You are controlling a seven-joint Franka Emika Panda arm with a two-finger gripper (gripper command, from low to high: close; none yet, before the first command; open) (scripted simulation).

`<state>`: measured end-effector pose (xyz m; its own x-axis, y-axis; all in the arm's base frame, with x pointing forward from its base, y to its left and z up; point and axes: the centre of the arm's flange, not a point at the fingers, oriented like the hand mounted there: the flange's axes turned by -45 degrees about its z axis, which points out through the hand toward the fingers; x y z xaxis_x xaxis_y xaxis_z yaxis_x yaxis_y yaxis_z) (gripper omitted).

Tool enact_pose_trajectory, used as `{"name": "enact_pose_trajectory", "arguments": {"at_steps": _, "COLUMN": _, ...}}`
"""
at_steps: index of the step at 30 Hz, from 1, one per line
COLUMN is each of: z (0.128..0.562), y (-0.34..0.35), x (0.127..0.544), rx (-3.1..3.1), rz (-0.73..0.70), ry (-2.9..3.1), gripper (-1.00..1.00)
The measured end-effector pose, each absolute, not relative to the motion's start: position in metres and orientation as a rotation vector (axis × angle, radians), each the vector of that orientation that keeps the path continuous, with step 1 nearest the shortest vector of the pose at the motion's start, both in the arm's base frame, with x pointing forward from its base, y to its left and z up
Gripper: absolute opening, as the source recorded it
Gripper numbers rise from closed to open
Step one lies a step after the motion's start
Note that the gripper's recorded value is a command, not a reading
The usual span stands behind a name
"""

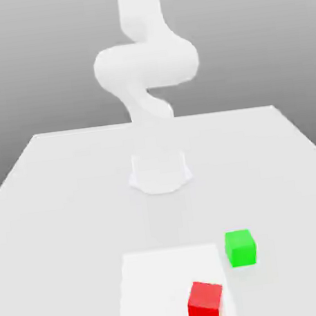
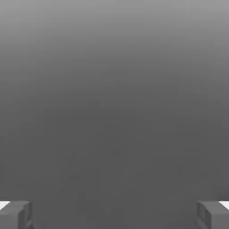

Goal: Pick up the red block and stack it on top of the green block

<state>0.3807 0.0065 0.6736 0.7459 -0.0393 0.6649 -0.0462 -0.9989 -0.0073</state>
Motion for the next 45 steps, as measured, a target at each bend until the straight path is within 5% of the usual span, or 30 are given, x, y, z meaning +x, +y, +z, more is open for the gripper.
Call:
{"name": "enact_pose_trajectory", "arguments": {"at_steps": 13, "z": 0.440, "y": 0.025, "x": 0.491, "rx": 3.032, "rz": 0.544, "ry": -0.307, "gripper": 0.00}}
{"name": "enact_pose_trajectory", "arguments": {"at_steps": 24, "z": 0.235, "y": 0.046, "x": 0.483, "rx": 3.093, "rz": 0.067, "ry": -0.492, "gripper": 0.00}}
{"name": "enact_pose_trajectory", "arguments": {"at_steps": 29, "z": 0.165, "y": 0.049, "x": 0.477, "rx": 3.099, "rz": 0.003, "ry": -0.521, "gripper": 0.00}}
{"name": "enact_pose_trajectory", "arguments": {"at_steps": 30, "z": 0.153, "y": 0.050, "x": 0.476, "rx": 3.099, "rz": 0.001, "ry": -0.520, "gripper": -1.00}}
{"name": "enact_pose_trajectory", "arguments": {"at_steps": 37, "z": 0.150, "y": 0.050, "x": 0.476, "rx": 3.099, "rz": 0.003, "ry": -0.521, "gripper": -1.00}}
{"name": "enact_pose_trajectory", "arguments": {"at_steps": 45, "z": 0.227, "y": 0.079, "x": 0.453, "rx": 3.104, "rz": -0.002, "ry": -0.649, "gripper": -1.00}}
